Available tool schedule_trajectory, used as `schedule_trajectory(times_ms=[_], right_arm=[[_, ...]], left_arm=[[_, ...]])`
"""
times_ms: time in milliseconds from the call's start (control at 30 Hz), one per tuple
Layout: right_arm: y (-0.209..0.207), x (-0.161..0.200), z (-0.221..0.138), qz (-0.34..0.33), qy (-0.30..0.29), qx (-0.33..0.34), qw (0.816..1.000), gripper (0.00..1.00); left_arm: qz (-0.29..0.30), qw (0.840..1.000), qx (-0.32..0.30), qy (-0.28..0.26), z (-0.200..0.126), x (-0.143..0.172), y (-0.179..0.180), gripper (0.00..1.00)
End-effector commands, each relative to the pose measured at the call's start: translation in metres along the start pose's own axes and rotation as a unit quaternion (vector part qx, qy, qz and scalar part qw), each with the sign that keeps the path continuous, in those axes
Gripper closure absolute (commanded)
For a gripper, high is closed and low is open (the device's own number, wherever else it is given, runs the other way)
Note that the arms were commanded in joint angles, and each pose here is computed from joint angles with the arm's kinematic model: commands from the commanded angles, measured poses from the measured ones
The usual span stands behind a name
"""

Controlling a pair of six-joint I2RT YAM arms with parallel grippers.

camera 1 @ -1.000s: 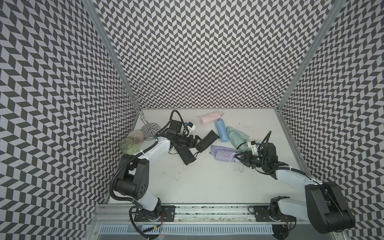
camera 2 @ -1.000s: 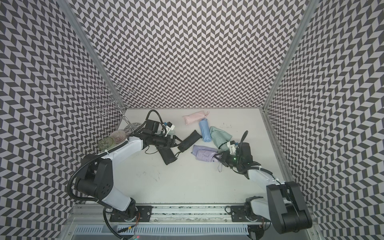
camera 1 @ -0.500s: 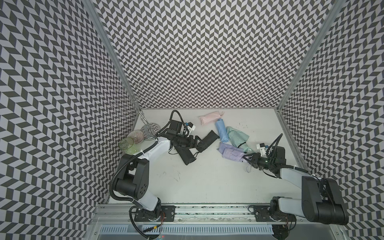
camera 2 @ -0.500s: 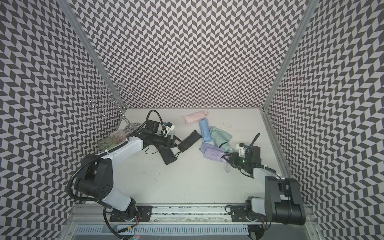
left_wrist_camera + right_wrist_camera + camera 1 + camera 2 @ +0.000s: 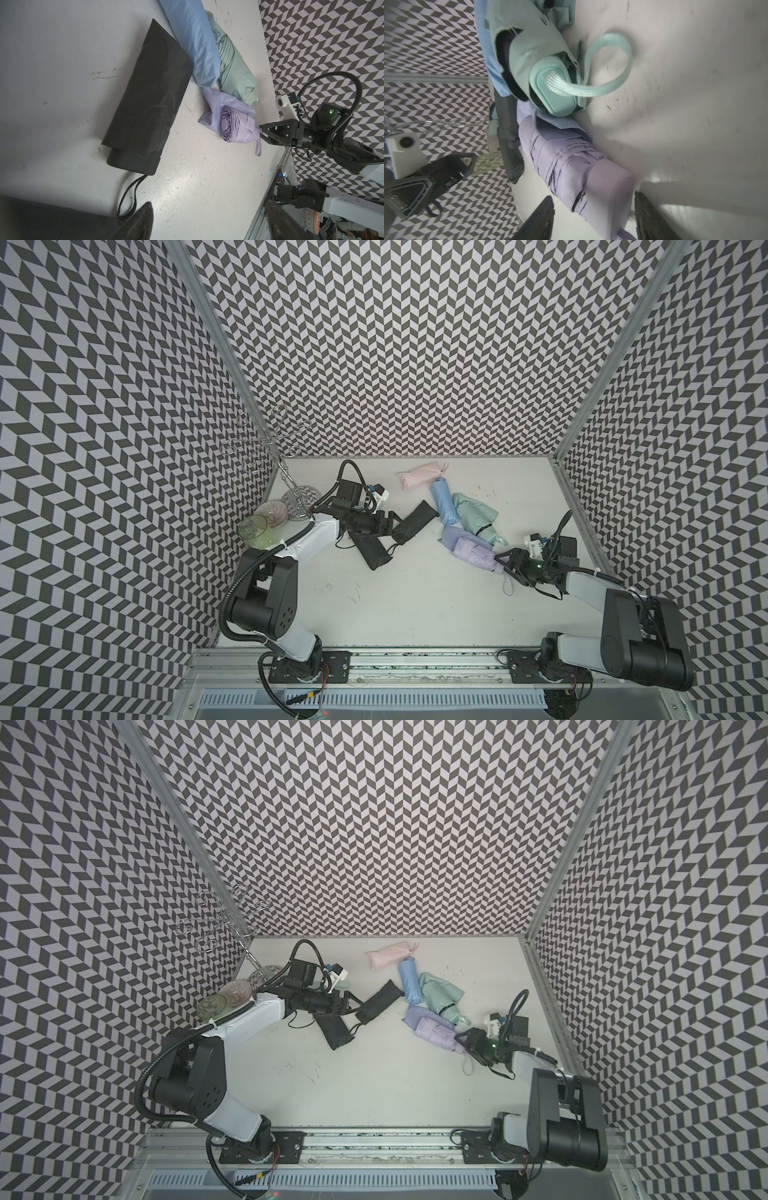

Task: Take umbrellas out of sleeves
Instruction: Place the umbrella in the umbrella sleeve, then pick up the umbrella from the center of the board.

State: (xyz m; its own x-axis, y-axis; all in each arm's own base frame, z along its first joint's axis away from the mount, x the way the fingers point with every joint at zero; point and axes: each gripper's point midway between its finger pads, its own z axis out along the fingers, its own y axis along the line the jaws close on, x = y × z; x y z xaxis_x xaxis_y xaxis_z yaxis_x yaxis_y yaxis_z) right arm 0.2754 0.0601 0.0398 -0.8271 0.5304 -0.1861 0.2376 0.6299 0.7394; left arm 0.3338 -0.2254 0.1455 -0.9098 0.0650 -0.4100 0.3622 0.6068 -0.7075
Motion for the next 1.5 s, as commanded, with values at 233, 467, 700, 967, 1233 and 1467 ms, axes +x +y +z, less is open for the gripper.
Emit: schedule_trajectory(times_ms=[233,467,700,967,1233,1467], right_arm=[[0.044,-0.068,-0.061,-0.092,-0.136,0.123,0.979,0.19],[0.165,-0.074,-0.016,-0.246,-0.077,0.079,0.963,0.08],[0.198,-0.099,0.065,-0.306,-0.008,0.102,0.947,0.08],[0.205,-0.136,0.140,-0.348,0.015,0.134,0.928,0.10],[0.198,-0.146,0.192,-0.362,0.033,0.156,0.919,0.17],[0.186,-0.145,0.218,-0.371,0.040,0.169,0.912,0.22]], left_arm=[[-0.038,0.997,-0.045,-0.040,-0.022,-0.014,0.027,0.15],[-0.059,0.995,-0.048,-0.071,-0.037,-0.019,0.028,0.12],[-0.077,0.993,-0.041,-0.077,-0.037,-0.007,0.028,0.06],[-0.087,0.993,-0.043,-0.073,-0.035,0.002,0.035,0.06],[-0.107,0.991,-0.049,-0.061,-0.035,0.008,0.054,0.06],[-0.120,0.990,-0.047,-0.054,-0.035,0.011,0.062,0.06]])
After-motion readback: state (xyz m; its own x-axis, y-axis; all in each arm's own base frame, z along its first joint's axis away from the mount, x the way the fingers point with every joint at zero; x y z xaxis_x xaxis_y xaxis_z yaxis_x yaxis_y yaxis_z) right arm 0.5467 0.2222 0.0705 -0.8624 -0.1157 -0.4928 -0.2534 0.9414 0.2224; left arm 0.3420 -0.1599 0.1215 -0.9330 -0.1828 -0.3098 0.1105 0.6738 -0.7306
